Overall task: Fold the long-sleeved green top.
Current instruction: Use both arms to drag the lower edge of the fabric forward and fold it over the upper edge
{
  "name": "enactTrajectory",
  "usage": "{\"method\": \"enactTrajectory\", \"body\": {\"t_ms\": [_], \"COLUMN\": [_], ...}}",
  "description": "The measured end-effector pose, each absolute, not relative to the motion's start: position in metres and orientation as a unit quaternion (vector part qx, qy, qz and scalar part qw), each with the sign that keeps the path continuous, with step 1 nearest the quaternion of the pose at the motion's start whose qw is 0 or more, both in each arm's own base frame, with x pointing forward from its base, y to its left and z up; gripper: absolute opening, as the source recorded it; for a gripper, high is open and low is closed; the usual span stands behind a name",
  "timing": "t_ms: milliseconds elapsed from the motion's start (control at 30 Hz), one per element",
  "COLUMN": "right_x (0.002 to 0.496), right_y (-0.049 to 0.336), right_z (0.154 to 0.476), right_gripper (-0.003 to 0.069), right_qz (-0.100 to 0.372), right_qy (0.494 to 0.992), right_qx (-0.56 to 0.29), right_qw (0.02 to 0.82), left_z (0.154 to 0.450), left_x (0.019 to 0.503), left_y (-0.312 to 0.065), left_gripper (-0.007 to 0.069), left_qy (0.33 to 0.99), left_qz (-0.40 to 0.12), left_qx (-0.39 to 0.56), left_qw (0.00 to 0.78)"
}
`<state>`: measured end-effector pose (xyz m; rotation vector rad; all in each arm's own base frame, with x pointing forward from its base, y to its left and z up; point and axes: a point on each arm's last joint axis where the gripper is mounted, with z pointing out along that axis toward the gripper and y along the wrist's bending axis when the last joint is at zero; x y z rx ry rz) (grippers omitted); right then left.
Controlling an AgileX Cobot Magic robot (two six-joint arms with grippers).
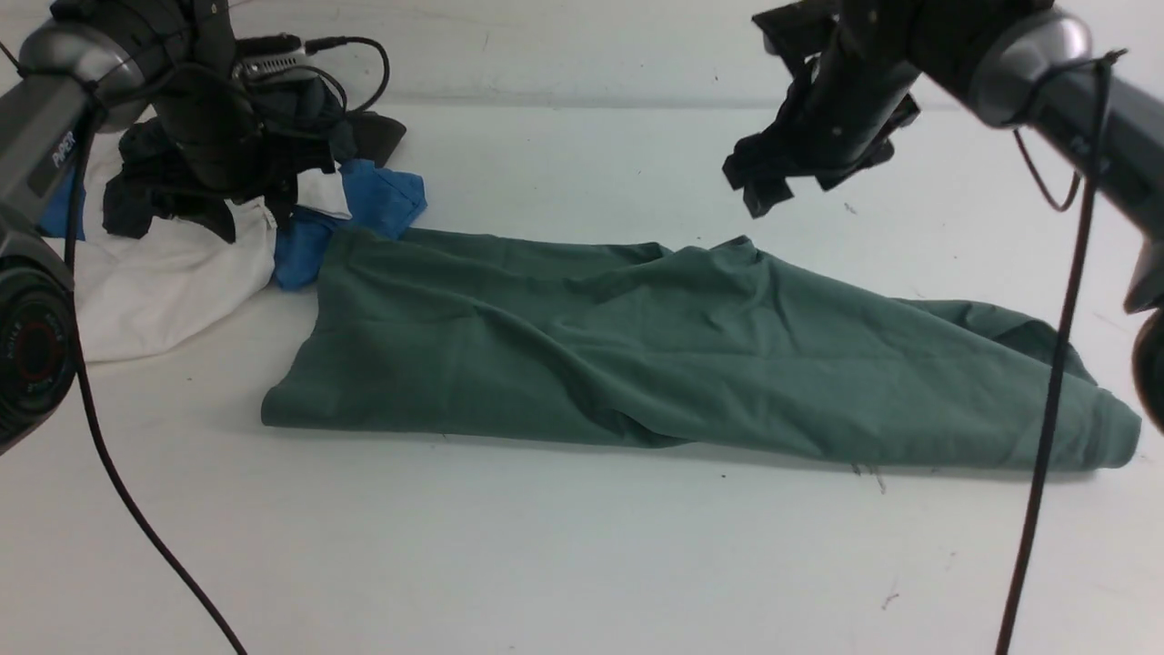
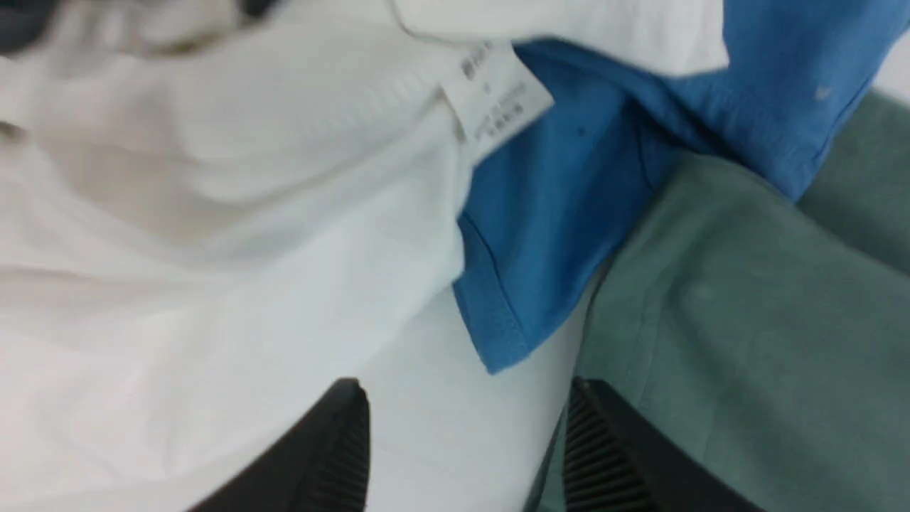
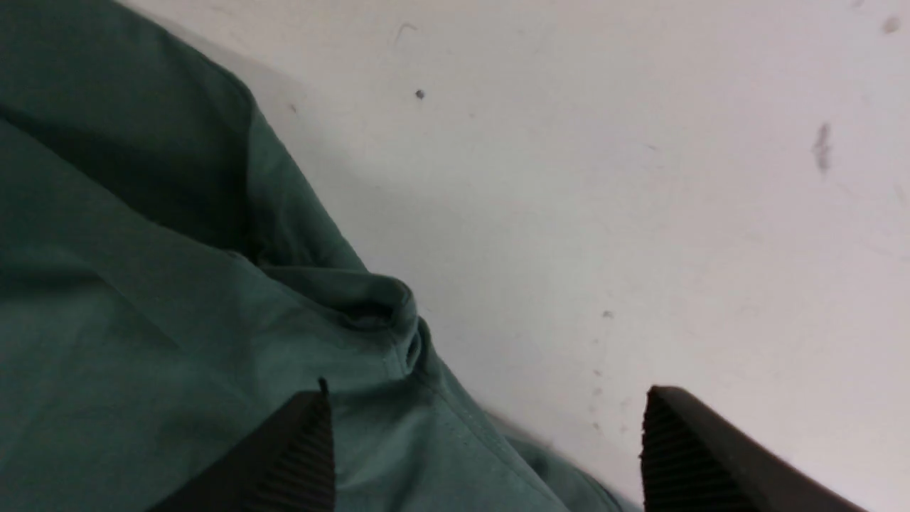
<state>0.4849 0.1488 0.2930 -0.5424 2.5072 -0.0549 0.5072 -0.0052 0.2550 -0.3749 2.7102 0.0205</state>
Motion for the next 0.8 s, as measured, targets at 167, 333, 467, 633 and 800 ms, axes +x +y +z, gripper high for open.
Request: {"method": "enactTrajectory", "body": {"t_ms": [167,333,467,633,800], "right_x": [0.465,0.44,0.417,0.402,0.405], "right_y": [0.138,0.124,0.09,0.022,-0.028], "right_z": [0.349,0.376,0.376,0.347,0.298], "right_gripper": [0.0416,0.0146,0.0005,-0.001,0.0086], "right_qz": [-0.013,0.001,-0.015,-0.022,0.011], "right_qy": [0.924,0.924,0.939,0.963,0.982], "right_qx": [-0.188,-0.176,-0.154,-0.12,-0.072], "right_qw": [0.333,0.339,0.308,0.242,0.173], "left_z": [0.303,0.328,0.318,0.278,0.24], "left_x": [0.495,0.486,0.479,0.46,0.444], "left_y": [-0.012,-0.027,-0.046,-0.072,-0.096], "left_gripper": [0.0198,0.0013,-0.0004,-0.0004,-0.0004], "left_qy": [0.965,0.96,0.964,0.979,0.985], "left_qz": [-0.026,-0.075,-0.102,-0.106,-0.104], "left_qx": [-0.076,-0.003,0.034,0.066,0.105], "left_qw": [0.249,0.271,0.244,0.162,0.092]}}
